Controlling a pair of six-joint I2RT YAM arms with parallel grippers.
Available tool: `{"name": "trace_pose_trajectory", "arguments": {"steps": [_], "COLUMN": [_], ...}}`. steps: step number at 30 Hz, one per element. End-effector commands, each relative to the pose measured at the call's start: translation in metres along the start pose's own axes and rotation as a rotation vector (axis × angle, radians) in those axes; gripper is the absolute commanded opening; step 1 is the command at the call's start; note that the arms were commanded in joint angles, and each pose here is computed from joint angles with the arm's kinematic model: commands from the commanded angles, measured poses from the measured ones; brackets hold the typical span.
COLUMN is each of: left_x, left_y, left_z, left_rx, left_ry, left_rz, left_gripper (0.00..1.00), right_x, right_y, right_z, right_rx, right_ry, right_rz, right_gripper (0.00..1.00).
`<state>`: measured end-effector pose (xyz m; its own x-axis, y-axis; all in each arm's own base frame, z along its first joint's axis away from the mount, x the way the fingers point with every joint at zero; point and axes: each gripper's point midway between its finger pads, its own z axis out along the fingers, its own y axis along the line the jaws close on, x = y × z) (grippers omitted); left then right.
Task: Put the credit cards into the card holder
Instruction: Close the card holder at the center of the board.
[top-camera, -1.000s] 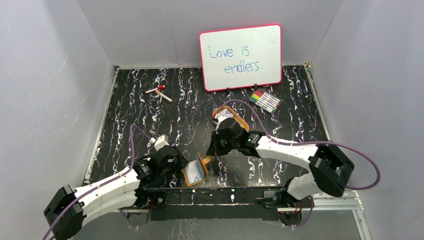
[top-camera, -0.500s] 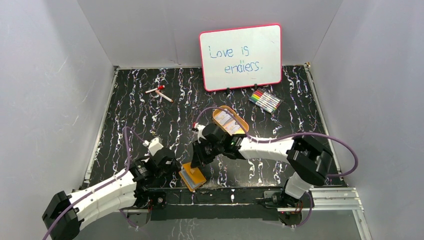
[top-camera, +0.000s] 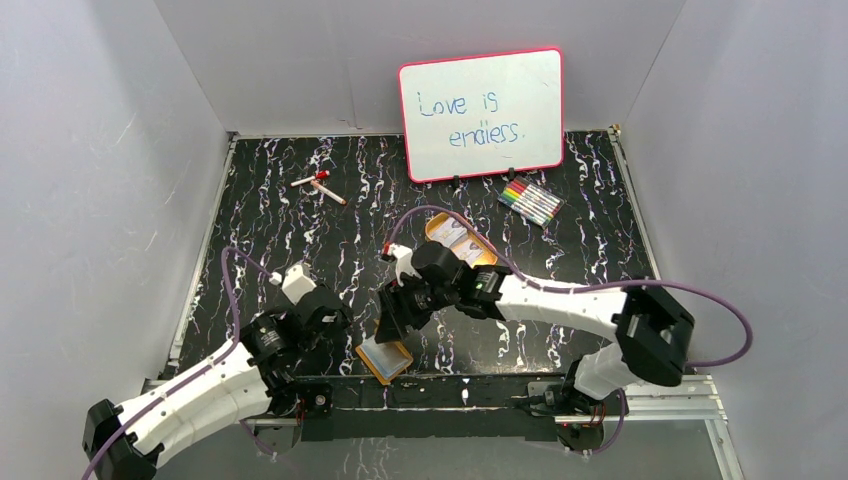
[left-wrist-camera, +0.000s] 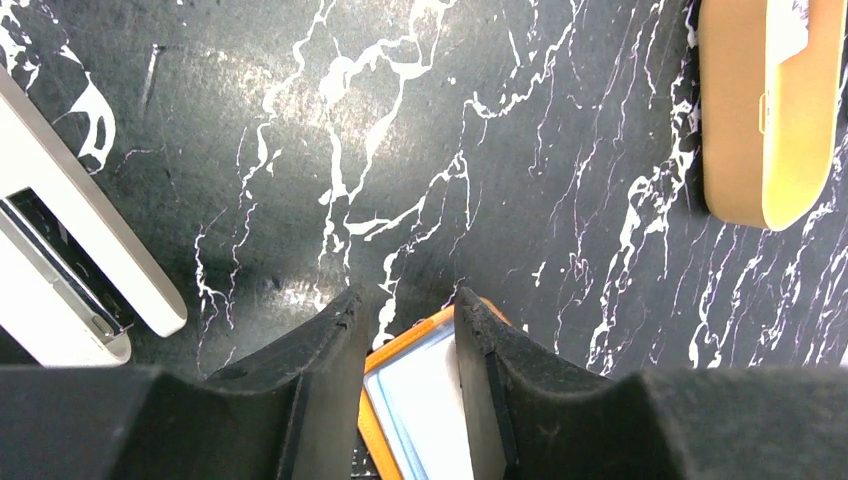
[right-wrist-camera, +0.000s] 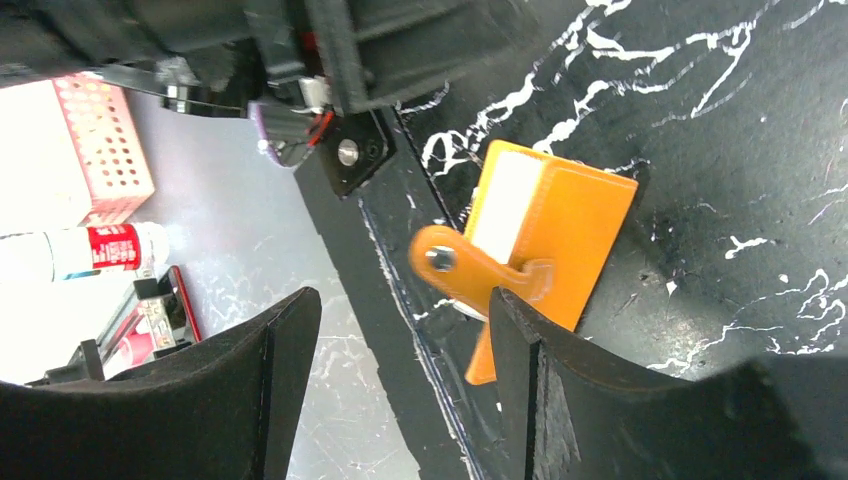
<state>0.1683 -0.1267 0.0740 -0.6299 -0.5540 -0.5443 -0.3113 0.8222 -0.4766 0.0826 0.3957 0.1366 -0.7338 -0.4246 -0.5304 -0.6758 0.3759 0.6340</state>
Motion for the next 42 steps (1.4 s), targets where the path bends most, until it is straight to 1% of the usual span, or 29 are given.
{"name": "trace_pose_trajectory", "arguments": {"steps": [1,3,5,6,9,11,13,16,20,23,24,26,28,30,32,34,35,42], "left_x": [0.007,0.019,0.032,0.038,0.050,0.055,0.058,0.063,0.077,0.090,0.094,0.099,0.103,0.105,0.107,0.114,0.116,0.125], "left_y": [0.002,0.000,-0.002,-0.002,-0.002,0.003,0.006,0.012,0.019,0.023,0.025,0.025,0.026,0.027,0.026,0.026,0.028,0.028], "left_z": [-0.009,-0.013,-0.017,-0.019,-0.024,-0.025,-0.026,-0.024,-0.021,-0.018,-0.016,-0.015,-0.012,-0.010,-0.007,-0.007,-0.005,0.008], "left_rx": [-0.020,-0.009,0.005,0.012,0.030,0.034,0.048,0.054,0.033,0.022,0.019,0.024,0.025,0.030,0.036,0.044,0.041,0.048], "left_ry": [0.065,0.133,0.205,0.236,0.299,0.315,0.321,0.327,0.382,0.431,0.445,0.465,0.478,0.479,0.478,0.510,0.515,0.523], "left_rz": [0.016,0.005,-0.015,-0.031,-0.079,-0.102,-0.119,-0.127,-0.116,-0.107,-0.106,-0.102,-0.097,-0.095,-0.095,-0.096,-0.096,-0.095], "left_gripper": [0.37,0.40,0.45,0.47,0.53,0.55,0.55,0.52,0.42,0.37,0.36,0.35,0.33,0.30,0.27,0.24,0.22,0.16], "right_x": [-0.005,0.005,0.015,0.015,0.026,0.023,0.014,0.002,0.000,0.012,0.016,0.028,0.035,0.036,0.037,0.039,0.039,0.036], "right_y": [0.012,0.009,0.007,0.009,0.006,0.005,0.006,-0.004,-0.041,-0.071,-0.078,-0.083,-0.077,-0.076,-0.080,-0.085,-0.086,-0.080], "right_z": [-0.011,-0.005,0.002,0.005,0.014,0.009,-0.004,-0.026,-0.058,-0.073,-0.074,-0.069,-0.060,-0.053,-0.049,-0.042,-0.038,-0.009], "right_rx": [-0.040,-0.055,-0.056,-0.064,-0.043,-0.022,0.007,0.101,0.314,0.418,0.423,0.366,0.279,0.251,0.257,0.271,0.272,0.194], "right_ry": [-0.033,-0.003,0.021,0.013,0.039,0.001,-0.070,-0.180,-0.281,-0.304,-0.300,-0.282,-0.261,-0.265,-0.262,-0.247,-0.234,-0.156], "right_rz": [-0.053,-0.043,-0.041,-0.051,-0.068,-0.072,-0.079,-0.074,-0.004,0.078,0.110,0.155,0.185,0.202,0.220,0.226,0.223,0.165], "right_gripper": [0.71,0.70,0.69,0.69,0.67,0.67,0.67,0.68,0.66,0.66,0.67,0.67,0.67,0.65,0.60,0.54,0.53,0.54]}}
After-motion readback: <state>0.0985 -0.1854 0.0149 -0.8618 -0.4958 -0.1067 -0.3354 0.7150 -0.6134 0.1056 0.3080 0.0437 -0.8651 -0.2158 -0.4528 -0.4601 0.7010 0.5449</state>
